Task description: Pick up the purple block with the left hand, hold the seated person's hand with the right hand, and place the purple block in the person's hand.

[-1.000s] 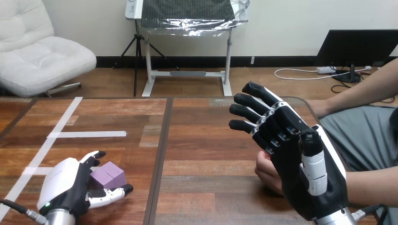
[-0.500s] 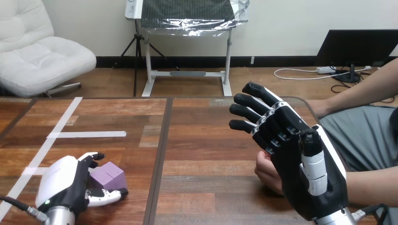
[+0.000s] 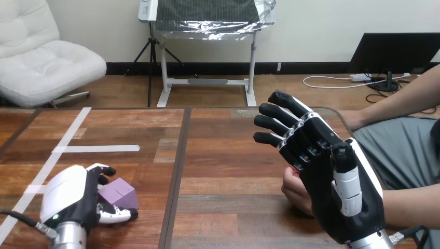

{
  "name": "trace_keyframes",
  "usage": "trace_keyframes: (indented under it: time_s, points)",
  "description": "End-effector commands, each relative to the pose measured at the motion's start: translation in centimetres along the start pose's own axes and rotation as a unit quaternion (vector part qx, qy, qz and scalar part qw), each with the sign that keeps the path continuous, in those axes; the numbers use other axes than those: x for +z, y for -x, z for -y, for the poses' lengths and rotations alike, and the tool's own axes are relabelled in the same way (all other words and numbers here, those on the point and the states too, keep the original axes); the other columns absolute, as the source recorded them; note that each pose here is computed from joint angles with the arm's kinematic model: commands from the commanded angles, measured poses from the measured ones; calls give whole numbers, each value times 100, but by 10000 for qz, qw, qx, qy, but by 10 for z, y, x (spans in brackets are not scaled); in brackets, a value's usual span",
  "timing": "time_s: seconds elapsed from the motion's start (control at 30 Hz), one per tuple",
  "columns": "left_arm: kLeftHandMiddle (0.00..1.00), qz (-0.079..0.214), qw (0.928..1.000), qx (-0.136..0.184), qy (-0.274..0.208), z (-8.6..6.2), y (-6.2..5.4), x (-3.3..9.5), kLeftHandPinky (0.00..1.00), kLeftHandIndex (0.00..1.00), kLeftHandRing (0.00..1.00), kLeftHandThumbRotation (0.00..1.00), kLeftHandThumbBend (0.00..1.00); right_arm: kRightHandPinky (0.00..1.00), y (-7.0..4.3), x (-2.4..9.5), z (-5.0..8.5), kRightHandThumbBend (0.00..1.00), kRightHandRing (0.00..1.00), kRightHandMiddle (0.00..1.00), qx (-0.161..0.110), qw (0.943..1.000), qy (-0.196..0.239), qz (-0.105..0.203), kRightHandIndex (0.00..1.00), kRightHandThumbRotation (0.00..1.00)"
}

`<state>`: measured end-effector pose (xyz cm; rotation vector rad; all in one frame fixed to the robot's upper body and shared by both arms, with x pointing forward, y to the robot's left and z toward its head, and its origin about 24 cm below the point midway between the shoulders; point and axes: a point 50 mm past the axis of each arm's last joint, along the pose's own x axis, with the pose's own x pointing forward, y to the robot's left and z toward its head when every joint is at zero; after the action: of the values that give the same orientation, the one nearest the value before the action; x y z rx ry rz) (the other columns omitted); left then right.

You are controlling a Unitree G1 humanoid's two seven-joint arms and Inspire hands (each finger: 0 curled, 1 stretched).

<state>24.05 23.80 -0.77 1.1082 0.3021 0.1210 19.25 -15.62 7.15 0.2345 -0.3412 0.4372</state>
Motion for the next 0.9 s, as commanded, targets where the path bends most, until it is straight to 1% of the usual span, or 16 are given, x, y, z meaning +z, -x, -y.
trace_keyframes:
  time_s: [0.0,0.37,0.6,0.87]
  points:
    - [64,160,9989,426,-104,-14,-12,14,48,66,59,9,87,79,-10,12,2,86,84,84,68,9991,130,402,86,82]
    - [56,38,9978,647,-126,-12,-13,18,40,59,50,2,84,79,-10,13,2,86,84,85,57,9991,132,397,86,83]
    - [53,4,9975,710,-68,-12,-13,19,39,56,48,0,83,79,-10,13,2,86,84,85,47,9991,117,407,86,83]
    - [51,26,9973,714,-141,-10,-14,19,38,53,46,0,83,79,-10,13,2,85,84,85,49,9990,122,418,86,83]
